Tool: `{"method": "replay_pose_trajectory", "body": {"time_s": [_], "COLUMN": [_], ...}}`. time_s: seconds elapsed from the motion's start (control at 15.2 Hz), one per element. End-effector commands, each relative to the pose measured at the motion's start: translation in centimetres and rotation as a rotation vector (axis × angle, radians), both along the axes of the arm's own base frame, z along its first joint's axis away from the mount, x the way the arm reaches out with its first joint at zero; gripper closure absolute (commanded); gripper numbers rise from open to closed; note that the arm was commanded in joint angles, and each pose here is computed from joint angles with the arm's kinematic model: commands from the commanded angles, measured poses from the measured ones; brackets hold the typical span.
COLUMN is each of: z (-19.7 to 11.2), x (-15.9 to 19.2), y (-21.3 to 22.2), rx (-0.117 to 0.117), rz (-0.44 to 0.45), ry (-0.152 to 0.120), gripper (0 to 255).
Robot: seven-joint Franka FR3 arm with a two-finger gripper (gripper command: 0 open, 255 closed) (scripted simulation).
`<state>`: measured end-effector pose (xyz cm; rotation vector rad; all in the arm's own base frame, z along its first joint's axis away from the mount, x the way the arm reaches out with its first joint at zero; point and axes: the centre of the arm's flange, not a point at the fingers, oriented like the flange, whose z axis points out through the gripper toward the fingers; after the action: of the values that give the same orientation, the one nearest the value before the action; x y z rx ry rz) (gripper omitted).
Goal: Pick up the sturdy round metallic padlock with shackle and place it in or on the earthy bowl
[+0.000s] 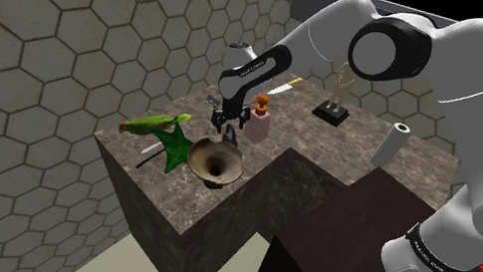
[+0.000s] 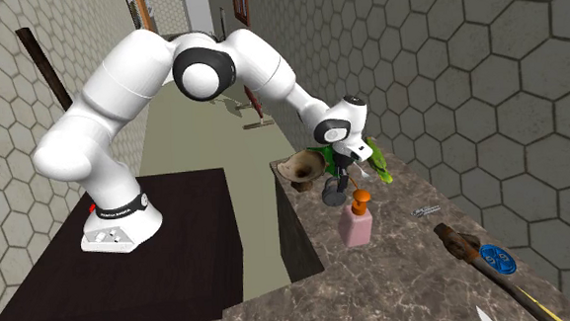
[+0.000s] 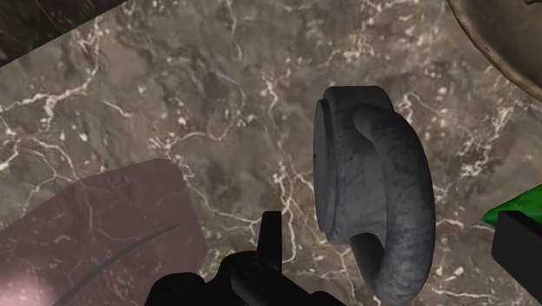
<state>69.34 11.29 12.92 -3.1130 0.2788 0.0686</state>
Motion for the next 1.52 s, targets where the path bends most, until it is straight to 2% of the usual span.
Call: {"method": "replay_pose_trajectory", "body": {"time_s": [0.0,0.2,0.26,0.86,1.45], "z": [0.0,0.0,0.0,0.0,4.7], "x": [0.0,0.0,0.0,0.0,0.0], "y": [0.0,0.0,0.0,0.0,0.0], "rx": [0.0,0.0,0.0,0.0,0.0], "rz": [0.0,0.0,0.0,0.0,0.0], "ry": [0.0,0.0,0.0,0.0,0.0], "gripper": [0,0,255,255,255]}}
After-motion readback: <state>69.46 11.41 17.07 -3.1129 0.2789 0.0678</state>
